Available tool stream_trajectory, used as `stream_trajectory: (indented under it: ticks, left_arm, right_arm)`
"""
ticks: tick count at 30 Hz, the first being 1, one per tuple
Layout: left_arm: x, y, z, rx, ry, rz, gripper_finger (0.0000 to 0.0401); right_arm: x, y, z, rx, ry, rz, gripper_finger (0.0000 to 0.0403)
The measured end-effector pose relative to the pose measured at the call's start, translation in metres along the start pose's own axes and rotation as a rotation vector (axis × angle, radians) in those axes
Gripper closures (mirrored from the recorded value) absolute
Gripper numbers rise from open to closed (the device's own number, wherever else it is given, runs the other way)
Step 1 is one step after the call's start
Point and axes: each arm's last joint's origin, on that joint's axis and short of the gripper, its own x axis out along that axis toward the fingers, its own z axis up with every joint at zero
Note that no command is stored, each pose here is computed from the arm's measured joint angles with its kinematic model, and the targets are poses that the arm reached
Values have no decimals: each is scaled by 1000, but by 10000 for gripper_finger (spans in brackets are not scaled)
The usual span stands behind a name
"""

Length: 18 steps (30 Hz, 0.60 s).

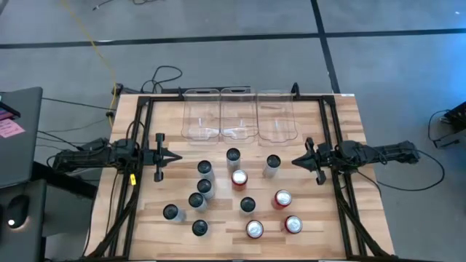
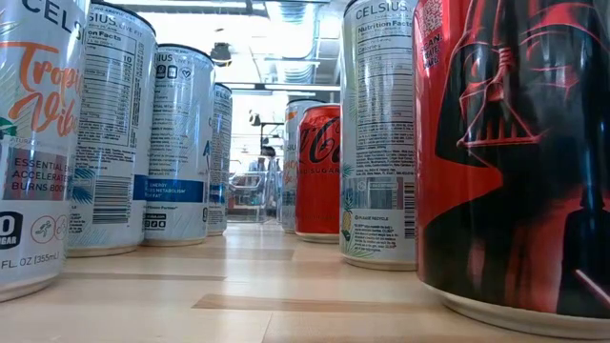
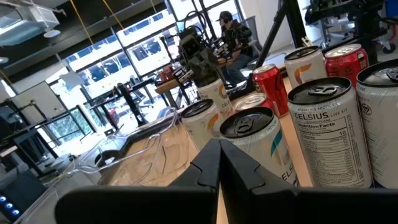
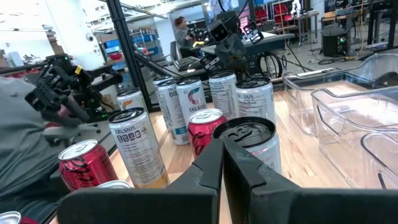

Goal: Sort soda cans

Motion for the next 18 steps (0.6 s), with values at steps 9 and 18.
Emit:
stream_trajectory:
  ticks: [9, 18]
  left_arm:
    - [0, 1, 2, 160, -20, 11, 401]
    - [0, 3, 1, 306, 28, 72, 401]
  right_arm:
    - [0, 0, 0, 0, 0, 0, 367]
    - [0, 0, 0, -39, -1, -1, 367]
